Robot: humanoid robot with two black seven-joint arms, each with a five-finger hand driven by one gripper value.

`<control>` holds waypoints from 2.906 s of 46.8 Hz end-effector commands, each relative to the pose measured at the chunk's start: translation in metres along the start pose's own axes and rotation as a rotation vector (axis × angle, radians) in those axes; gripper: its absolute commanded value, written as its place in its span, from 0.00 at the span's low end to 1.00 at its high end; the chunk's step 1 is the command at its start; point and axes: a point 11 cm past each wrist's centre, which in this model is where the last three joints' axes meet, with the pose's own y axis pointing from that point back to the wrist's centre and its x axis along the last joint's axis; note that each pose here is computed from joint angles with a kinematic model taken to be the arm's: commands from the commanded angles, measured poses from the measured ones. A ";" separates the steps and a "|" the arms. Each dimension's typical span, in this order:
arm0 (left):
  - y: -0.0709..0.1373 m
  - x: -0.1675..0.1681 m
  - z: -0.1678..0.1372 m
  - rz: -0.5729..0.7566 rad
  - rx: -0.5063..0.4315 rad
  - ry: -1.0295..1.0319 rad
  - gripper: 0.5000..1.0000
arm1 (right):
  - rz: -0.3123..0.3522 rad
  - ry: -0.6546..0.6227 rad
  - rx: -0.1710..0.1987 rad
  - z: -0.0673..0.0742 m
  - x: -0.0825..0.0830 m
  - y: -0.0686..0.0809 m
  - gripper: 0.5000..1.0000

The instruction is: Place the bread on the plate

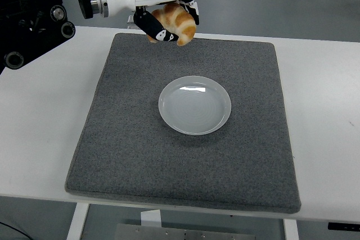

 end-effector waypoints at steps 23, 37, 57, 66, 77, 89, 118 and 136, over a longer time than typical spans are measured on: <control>-0.032 -0.099 -0.014 -0.129 0.036 -0.048 0.00 | 0.000 0.000 0.000 0.000 0.000 0.000 0.90; -0.050 -0.145 -0.016 -0.163 0.056 -0.054 0.00 | 0.000 0.000 0.000 0.000 0.000 0.000 0.90; -0.052 -0.165 -0.012 -0.170 0.043 -0.093 0.00 | 0.000 0.000 0.000 0.000 0.000 0.000 0.90; -0.052 -0.165 -0.011 -0.171 0.037 -0.081 0.50 | 0.000 0.000 -0.002 0.001 0.000 0.000 0.90; -0.050 -0.164 -0.009 -0.177 0.026 -0.080 0.97 | 0.000 0.000 0.000 0.000 0.000 0.000 0.91; -0.039 -0.148 0.001 -0.202 -0.018 0.018 0.99 | 0.000 0.000 0.000 0.000 0.000 0.000 0.91; 0.018 -0.011 -0.035 0.207 -0.023 0.607 1.00 | 0.000 0.000 0.000 0.000 0.000 0.000 0.91; 0.090 0.020 -0.082 0.402 0.070 0.768 1.00 | 0.000 0.000 0.000 0.000 0.000 0.000 0.90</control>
